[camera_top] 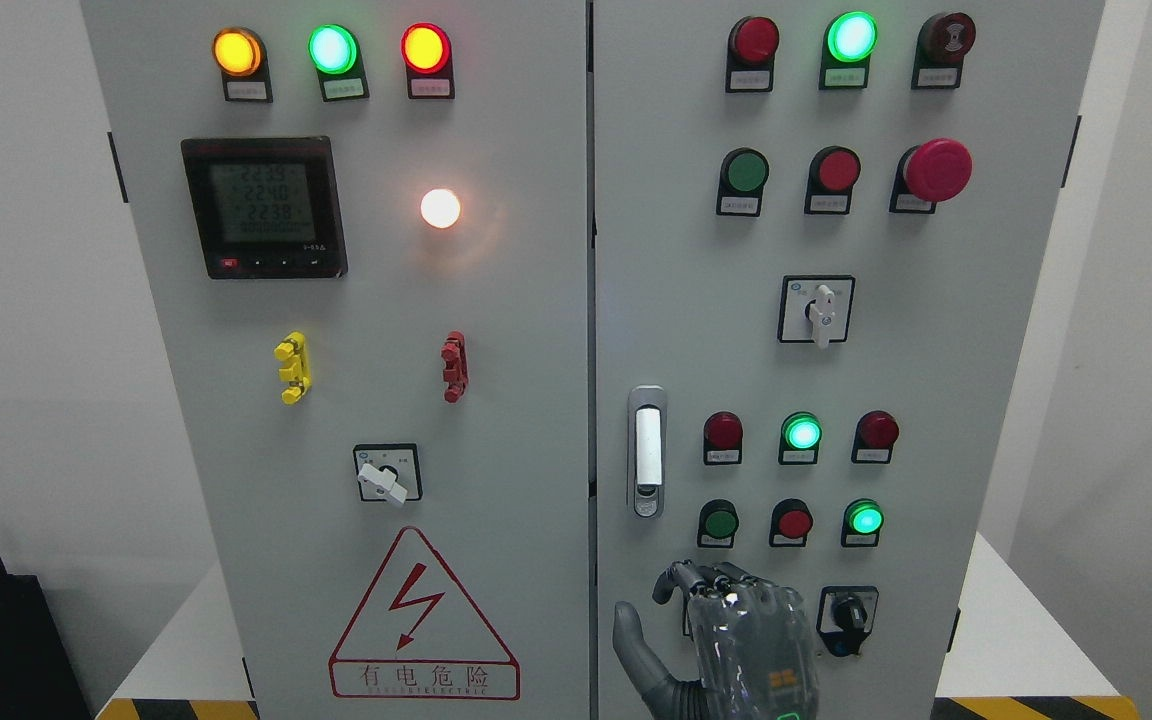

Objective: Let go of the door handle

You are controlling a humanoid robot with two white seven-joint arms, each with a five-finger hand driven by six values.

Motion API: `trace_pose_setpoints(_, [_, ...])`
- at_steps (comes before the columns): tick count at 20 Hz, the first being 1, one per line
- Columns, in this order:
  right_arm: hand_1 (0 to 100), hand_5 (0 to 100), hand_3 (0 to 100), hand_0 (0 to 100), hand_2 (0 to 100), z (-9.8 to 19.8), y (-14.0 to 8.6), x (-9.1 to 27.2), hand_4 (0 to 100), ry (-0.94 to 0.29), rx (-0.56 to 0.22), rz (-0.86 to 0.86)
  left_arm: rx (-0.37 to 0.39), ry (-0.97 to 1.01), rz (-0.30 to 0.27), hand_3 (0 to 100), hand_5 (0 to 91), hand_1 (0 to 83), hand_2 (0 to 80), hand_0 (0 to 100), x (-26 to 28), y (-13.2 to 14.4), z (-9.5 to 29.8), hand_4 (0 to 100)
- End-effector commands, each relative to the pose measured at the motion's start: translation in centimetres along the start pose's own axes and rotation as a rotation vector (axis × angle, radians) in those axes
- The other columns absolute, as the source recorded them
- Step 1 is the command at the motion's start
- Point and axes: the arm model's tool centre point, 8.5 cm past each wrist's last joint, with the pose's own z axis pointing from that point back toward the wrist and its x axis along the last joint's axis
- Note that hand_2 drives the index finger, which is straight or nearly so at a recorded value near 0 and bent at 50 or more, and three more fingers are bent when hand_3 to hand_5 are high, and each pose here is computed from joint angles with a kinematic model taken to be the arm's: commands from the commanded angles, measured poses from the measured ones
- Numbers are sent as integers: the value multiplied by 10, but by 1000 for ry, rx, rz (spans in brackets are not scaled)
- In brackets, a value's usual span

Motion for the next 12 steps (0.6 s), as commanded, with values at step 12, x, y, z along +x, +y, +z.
trace_pose_setpoints(12, [124, 976, 1000, 401, 951, -26, -9, -6, 933, 20, 5, 118, 4, 15, 13, 0, 0, 389, 0, 120, -6, 1, 1, 0])
